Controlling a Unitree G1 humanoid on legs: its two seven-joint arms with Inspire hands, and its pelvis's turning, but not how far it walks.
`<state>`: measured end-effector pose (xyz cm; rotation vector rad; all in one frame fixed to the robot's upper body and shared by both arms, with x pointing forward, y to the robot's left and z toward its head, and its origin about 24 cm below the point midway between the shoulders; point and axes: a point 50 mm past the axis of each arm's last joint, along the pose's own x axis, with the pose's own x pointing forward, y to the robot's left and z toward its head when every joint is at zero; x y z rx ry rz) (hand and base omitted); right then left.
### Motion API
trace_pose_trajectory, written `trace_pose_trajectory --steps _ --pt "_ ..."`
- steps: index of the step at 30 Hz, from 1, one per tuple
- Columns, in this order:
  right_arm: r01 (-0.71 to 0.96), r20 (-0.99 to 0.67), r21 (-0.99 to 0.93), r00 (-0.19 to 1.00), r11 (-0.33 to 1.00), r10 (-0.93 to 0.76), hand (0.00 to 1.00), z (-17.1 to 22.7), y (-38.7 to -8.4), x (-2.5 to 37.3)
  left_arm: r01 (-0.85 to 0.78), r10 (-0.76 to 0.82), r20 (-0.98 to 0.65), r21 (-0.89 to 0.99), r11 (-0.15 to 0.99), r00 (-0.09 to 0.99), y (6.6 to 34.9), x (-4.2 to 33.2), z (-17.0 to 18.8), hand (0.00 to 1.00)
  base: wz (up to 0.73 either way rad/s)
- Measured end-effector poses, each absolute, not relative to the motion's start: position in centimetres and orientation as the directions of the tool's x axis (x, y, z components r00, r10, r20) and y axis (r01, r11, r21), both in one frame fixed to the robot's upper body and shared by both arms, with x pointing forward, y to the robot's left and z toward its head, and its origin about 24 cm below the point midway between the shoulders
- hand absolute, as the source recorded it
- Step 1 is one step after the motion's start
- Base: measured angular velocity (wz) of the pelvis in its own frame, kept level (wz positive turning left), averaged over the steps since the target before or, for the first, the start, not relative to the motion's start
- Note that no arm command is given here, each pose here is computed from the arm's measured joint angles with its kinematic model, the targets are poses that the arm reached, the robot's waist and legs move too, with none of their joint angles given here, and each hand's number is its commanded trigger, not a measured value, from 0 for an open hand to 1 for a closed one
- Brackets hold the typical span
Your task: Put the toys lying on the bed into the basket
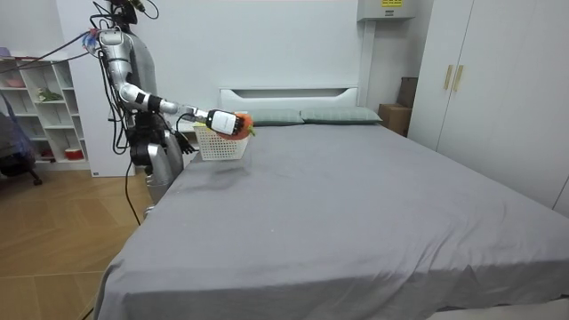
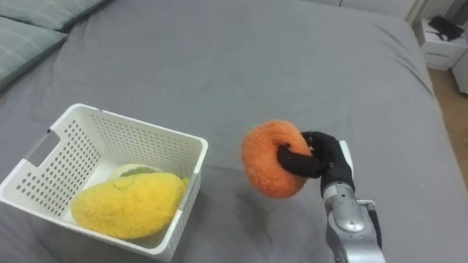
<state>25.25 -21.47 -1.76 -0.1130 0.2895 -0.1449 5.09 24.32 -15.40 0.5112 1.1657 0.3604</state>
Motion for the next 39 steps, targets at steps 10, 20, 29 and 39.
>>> trace_pose_trajectory --steps 10,20,29,39 --pt "0.083 0.022 -0.236 0.997 0.968 -0.08 1.0 5.1 -20.1 26.7 0.03 0.513 -0.782 0.558 0.829 0.354 24.6 4.4 -15.4 0.0 -0.08" --pt "0.005 0.122 -0.27 0.992 0.963 0.03 1.0 8.1 -18.3 27.7 0.08 0.518 -0.79 0.57 0.818 0.329 24.6 3.5 -15.5 0.0 0.04" --pt "-0.152 0.18 -0.366 0.956 0.918 0.23 1.0 10.1 -13.6 28.5 0.177 0.477 -0.823 0.542 0.822 0.307 24.5 3.2 -15.7 0.0 0.11" --pt "-0.326 0.174 -0.425 0.886 0.844 0.43 1.0 10.8 -8.7 28.6 0.188 0.463 -0.823 0.537 0.822 0.328 24.6 4.5 -15.5 0.0 0.1"
